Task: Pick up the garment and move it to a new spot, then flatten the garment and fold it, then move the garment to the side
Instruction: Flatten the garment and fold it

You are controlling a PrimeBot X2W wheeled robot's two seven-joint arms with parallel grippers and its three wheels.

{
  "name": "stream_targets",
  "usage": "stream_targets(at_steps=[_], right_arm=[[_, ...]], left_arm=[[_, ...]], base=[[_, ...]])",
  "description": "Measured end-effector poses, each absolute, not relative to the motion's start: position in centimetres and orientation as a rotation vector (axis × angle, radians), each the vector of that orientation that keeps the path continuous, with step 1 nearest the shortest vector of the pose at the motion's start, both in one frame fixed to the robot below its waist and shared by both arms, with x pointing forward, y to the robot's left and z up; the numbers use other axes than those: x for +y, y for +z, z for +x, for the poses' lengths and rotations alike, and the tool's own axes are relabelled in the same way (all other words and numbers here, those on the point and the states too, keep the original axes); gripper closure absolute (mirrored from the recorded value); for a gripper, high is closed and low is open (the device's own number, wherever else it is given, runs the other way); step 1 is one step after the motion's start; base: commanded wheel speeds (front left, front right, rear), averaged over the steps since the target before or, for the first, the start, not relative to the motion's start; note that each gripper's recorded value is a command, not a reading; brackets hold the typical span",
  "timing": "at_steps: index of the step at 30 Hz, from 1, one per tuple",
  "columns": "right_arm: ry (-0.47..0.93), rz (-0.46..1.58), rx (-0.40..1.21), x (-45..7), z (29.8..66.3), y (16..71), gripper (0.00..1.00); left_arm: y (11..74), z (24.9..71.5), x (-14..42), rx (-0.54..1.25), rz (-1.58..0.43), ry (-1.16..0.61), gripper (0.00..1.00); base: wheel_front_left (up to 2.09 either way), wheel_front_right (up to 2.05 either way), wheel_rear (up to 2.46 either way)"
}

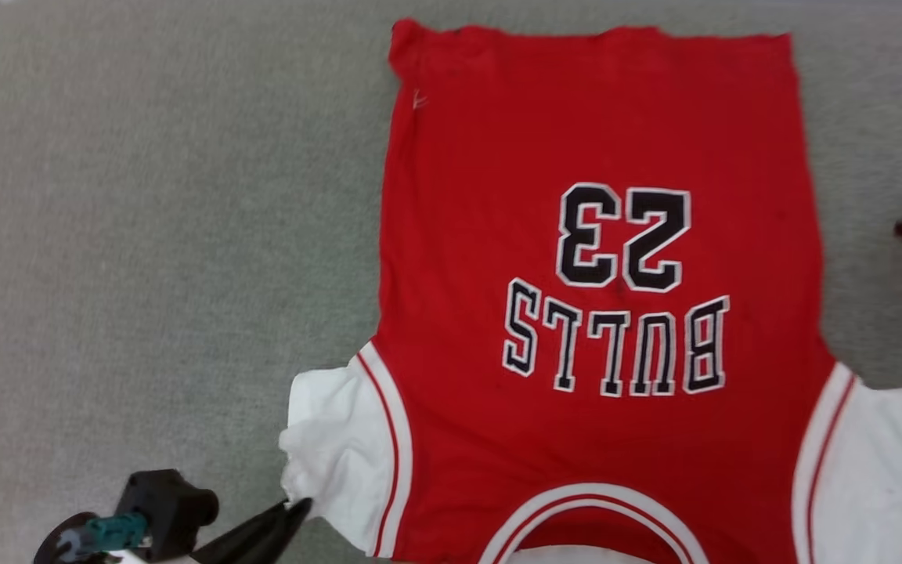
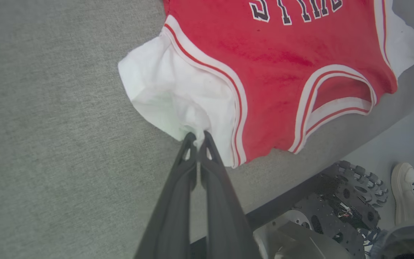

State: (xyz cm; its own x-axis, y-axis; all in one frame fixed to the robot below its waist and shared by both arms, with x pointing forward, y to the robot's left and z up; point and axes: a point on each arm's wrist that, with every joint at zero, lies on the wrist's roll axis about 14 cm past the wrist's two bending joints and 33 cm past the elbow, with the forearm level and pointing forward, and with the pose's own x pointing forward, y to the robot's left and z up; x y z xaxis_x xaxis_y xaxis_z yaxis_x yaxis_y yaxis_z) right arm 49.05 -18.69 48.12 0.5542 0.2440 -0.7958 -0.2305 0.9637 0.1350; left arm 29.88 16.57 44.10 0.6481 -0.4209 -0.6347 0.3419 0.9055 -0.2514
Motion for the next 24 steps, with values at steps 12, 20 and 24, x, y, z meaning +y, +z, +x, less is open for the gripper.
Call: stream_targets(at_steps=[12,20,24], right_arm=[[0.239,-0.093,1.108,-13.8,60.9,42.2,0.0],[0.199,-0.12,1.165,-12.6,64.4,38.7,0.0],[0.193,-0.12,1.204,-12.1,64.9,36.9,0.0]], left_arm=[[41.6,30.8,17.1,0.83,-0.138,-0.39,1.0],[40.1,30.6,17.2,0.866,-0.168,-0.359,1.0],[39.6,30.5,17.7,0.878,-0.162,-0.34,1.0]], base=[[0.0,0.0,0.0],[0.0,0.0,0.0],[0.0,0.0,0.0]])
